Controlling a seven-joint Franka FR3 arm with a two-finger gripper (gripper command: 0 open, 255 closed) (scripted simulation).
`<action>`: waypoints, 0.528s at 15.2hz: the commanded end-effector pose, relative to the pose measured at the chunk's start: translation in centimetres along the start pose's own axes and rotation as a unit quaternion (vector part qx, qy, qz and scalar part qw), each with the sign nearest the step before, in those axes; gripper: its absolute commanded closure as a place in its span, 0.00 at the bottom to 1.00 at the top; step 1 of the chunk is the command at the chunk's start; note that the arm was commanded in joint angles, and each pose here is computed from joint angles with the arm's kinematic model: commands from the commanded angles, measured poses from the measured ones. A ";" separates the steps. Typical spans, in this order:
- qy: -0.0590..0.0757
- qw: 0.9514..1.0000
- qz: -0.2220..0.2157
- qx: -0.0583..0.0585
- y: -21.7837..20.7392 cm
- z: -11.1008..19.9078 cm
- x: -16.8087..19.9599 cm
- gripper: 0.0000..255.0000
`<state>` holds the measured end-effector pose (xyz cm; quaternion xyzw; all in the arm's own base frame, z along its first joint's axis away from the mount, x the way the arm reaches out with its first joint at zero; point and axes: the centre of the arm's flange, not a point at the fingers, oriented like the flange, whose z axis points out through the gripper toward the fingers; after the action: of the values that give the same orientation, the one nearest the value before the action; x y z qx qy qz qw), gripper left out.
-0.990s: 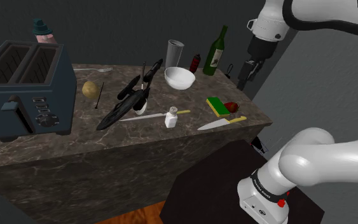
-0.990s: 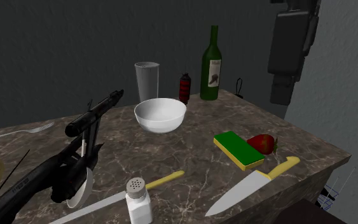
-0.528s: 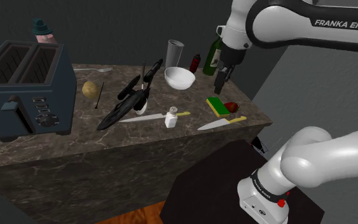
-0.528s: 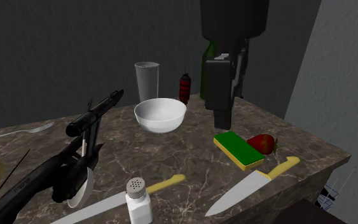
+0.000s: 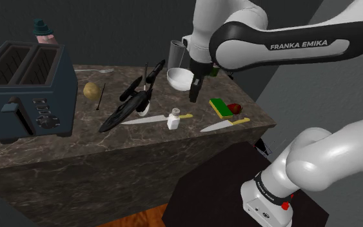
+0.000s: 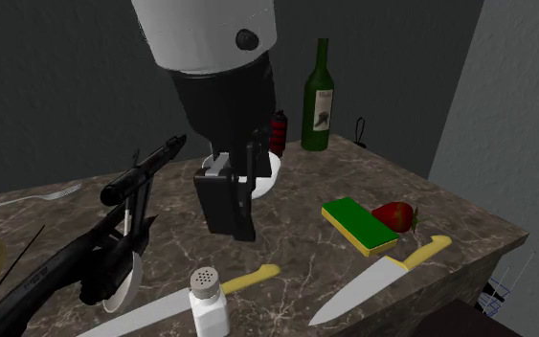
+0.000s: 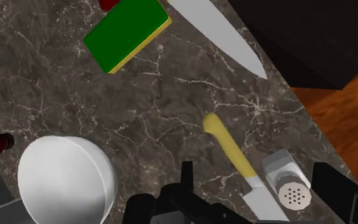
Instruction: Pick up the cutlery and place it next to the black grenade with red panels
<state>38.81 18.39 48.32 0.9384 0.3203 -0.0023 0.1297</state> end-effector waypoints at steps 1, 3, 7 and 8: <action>0.005 0.999 -0.032 -0.015 -1.5 0.7 2.0 0.00; 0.009 0.998 -0.062 -0.029 -3.1 1.5 4.1 0.00; 0.018 0.991 -0.123 -0.058 -6.7 3.4 7.8 0.00; 0.020 0.988 -0.138 -0.065 -7.7 3.8 8.7 0.00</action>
<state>41.24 27.20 43.06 0.8834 0.4337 0.0161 0.1767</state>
